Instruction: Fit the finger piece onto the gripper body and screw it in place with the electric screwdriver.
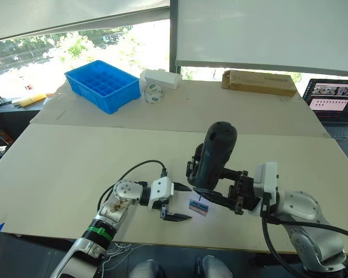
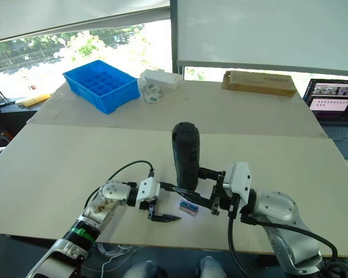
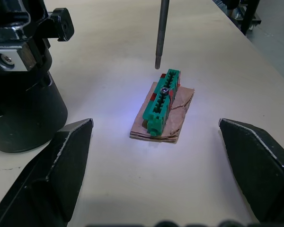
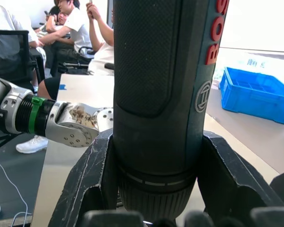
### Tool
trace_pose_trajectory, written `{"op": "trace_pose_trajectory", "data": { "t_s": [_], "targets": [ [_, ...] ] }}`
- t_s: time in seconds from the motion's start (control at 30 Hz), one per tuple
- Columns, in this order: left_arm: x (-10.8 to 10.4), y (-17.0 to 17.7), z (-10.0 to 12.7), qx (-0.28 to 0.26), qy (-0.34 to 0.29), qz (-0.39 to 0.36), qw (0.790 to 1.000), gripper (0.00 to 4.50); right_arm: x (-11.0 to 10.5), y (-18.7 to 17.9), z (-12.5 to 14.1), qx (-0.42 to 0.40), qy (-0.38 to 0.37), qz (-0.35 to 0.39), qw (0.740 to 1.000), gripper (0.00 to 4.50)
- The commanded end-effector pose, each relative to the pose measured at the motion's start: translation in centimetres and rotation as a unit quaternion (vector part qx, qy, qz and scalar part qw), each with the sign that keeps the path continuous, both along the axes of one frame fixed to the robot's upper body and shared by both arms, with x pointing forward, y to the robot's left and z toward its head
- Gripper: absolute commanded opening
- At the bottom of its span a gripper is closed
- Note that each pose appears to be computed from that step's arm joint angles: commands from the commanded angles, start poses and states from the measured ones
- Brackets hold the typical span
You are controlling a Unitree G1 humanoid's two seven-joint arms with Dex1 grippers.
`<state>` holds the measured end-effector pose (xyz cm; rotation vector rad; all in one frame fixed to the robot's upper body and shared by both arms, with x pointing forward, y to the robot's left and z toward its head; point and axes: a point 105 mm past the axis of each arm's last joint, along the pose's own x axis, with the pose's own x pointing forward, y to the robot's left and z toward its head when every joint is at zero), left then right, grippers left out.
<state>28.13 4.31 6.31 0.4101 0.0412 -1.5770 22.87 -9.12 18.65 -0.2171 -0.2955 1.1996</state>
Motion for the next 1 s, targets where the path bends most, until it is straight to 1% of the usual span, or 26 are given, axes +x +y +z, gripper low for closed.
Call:
{"op": "trace_pose_trajectory", "data": {
  "t_s": [0.03, 0.63, 1.0],
  "targets": [
    [-0.92, -0.59, -1.04, 0.01, 0.019, -0.013, 1.0, 4.48, -0.66, 0.24, 1.39, 0.015, -0.042, 0.012, 0.999, 1.92],
    [-0.95, -0.88, -0.92, 0.006, 0.019, -0.011, 1.0, 4.48, -0.39, -0.05, 0.74, 0.012, -0.032, 0.01, 0.999, 1.92],
    [-1.1, -0.97, -0.9, 0.006, 0.02, -0.011, 1.0, 4.48, -0.32, 0.03, 0.86, 0.016, -0.03, 0.011, 0.999, 1.92]
  ]
}}
